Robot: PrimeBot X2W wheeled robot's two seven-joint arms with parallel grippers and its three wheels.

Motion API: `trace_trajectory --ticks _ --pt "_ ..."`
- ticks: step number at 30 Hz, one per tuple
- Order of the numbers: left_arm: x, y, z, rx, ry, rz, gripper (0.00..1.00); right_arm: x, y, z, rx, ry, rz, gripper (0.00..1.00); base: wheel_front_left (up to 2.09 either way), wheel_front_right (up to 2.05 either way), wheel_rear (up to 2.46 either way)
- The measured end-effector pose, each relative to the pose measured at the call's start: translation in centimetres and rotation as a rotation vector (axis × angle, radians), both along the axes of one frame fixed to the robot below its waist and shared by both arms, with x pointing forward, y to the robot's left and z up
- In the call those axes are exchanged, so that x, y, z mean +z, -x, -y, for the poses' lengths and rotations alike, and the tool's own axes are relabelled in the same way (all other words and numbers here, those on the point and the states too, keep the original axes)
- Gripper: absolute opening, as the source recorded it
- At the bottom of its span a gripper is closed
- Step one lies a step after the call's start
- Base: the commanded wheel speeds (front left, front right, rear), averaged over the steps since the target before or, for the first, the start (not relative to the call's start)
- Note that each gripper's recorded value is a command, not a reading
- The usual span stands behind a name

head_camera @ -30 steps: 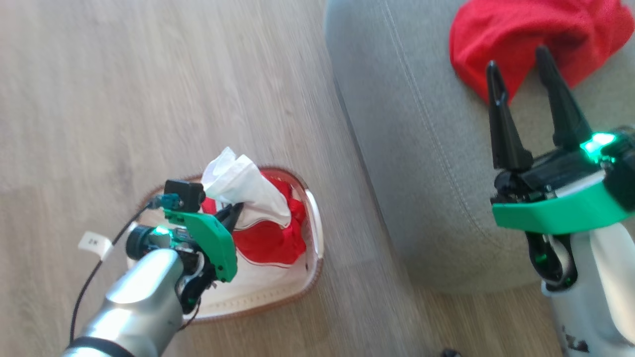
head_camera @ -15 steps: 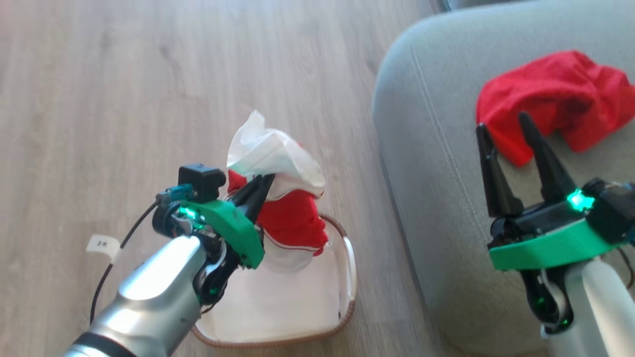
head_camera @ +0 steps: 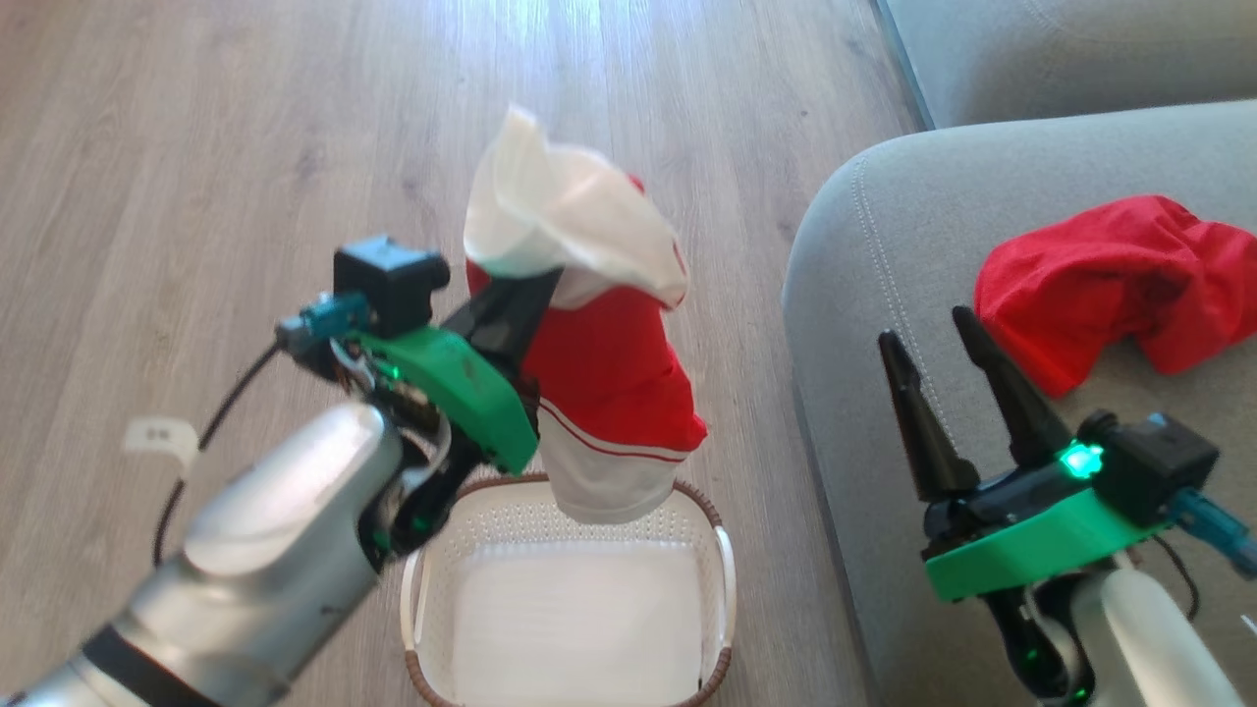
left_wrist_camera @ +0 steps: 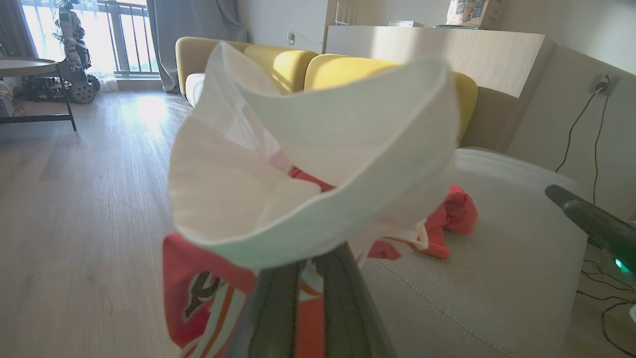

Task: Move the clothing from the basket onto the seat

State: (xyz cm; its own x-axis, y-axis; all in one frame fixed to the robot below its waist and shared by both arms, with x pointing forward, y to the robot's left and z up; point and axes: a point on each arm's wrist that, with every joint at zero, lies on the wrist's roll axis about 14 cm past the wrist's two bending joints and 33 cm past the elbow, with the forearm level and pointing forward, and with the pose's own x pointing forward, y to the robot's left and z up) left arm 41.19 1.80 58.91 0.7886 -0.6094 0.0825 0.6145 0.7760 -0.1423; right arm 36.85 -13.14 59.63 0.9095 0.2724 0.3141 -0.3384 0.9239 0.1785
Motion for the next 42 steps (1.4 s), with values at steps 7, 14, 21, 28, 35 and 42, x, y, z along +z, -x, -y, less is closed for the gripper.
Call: trace_trajectory --ticks 7,14,21,28,35,42 --pt "4.8 0.1 0.6 -0.020 -0.034 0.123 0.00 -1.0 0.4 -2.0 0.059 0.001 -0.033 1.00 0.00 0.00 0.00" --pt "5.2 0.4 1.4 -0.038 -0.038 0.133 0.00 -3.2 0.5 -3.1 0.098 -0.007 -0.119 1.00 0.00 0.00 0.00" --pt "5.4 0.8 1.9 -0.059 -0.028 0.135 0.00 -5.0 0.3 -5.3 0.168 0.019 -0.188 1.00 0.00 0.00 0.00" --pt "5.2 1.5 2.2 -0.069 -0.026 0.124 0.00 -4.6 -1.7 -8.5 0.260 0.096 -0.186 1.00 0.00 0.00 0.00" --pt "5.0 2.6 2.3 -0.076 -0.031 0.116 0.00 -6.7 -3.2 -11.0 0.333 0.180 -0.277 1.00 0.00 0.00 0.00" --pt "5.5 3.4 2.3 -0.079 -0.027 0.124 0.00 -7.7 -3.2 -14.5 0.445 0.212 -0.328 1.00 0.00 0.00 0.00"
